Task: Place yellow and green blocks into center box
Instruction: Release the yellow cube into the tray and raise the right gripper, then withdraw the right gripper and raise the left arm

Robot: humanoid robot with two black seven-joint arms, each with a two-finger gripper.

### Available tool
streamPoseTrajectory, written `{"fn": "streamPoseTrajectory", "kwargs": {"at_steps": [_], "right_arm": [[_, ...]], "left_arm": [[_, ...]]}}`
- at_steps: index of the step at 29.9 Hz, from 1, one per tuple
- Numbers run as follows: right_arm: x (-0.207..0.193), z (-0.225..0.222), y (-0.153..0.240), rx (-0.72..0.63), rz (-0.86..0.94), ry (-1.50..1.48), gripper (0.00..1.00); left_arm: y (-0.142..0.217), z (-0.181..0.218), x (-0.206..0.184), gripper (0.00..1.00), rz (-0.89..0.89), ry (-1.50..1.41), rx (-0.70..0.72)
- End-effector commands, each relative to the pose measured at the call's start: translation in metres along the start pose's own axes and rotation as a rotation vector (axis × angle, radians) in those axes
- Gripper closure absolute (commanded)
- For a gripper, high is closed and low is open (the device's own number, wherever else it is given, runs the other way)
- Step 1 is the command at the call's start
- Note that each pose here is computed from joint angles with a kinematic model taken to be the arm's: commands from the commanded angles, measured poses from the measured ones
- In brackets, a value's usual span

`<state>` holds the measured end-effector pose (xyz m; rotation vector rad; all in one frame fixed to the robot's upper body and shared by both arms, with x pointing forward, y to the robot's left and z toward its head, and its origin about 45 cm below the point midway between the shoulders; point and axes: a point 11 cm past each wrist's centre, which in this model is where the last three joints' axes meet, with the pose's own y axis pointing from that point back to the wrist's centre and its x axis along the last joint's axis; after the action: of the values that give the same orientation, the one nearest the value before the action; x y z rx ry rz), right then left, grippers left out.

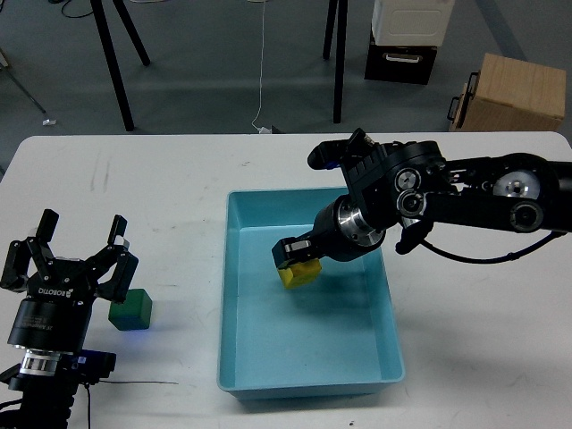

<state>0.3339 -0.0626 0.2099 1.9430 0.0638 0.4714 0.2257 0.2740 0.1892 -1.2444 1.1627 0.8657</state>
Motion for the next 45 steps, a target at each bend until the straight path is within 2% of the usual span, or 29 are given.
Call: {"fn": "streamPoseTrajectory", "kwargs": {"at_steps": [1,6,8,12,15,21,26,32,35,38,41,45], "right_arm": [[-0.018,0.006,-0.017,-0.030,-0.053,0.008,0.62],[-0.022,0.009,-0.020,-0.039,-0.067,0.009,0.18],[-0.021,0.008,-0.019,-0.035,-0.063,0.006,0.04],[-0.007,0.000,-0.010,-0.006,-0.025,-0.005,0.03],[0.025,-0.001,0.010,0.027,0.069,-0.057,0.03],[0.110,0.021,0.090,0.176,0.297,-0.353,0.03],[0.128,0.082,0.164,0.351,0.398,-0.672,0.03],[0.098,0.172,0.207,0.641,0.458,-1.109,0.03],[0.075,0.220,0.216,0.804,0.517,-1.315,0.01],[0.048,0.255,0.218,0.956,0.565,-1.474,0.01],[0.014,0.282,0.207,1.043,0.586,-1.603,0.01],[-0.013,0.287,0.186,1.190,0.571,-1.709,0.01]], "left_arm": [[0.001,0.000,0.002,0.00,0.007,0.002,-0.002],[-0.001,0.000,0.002,0.00,0.004,0.000,0.002],[-0.001,0.000,0.002,0.00,0.004,0.000,0.002],[-0.001,0.000,0.002,0.00,0.004,0.000,0.003],[-0.001,-0.002,0.003,0.00,0.007,-0.003,0.010],[-0.002,-0.003,0.002,0.00,0.004,-0.003,0.013],[-0.004,-0.003,0.001,0.00,-0.001,-0.006,0.021],[-0.008,-0.003,0.000,0.00,-0.009,-0.011,0.030],[-0.009,-0.002,0.003,0.00,-0.002,-0.011,0.030],[-0.010,-0.004,0.006,0.00,0.002,-0.007,0.036],[-0.011,-0.013,0.011,0.00,0.015,0.010,0.059],[-0.014,-0.012,0.016,0.00,0.022,0.010,0.060]]}}
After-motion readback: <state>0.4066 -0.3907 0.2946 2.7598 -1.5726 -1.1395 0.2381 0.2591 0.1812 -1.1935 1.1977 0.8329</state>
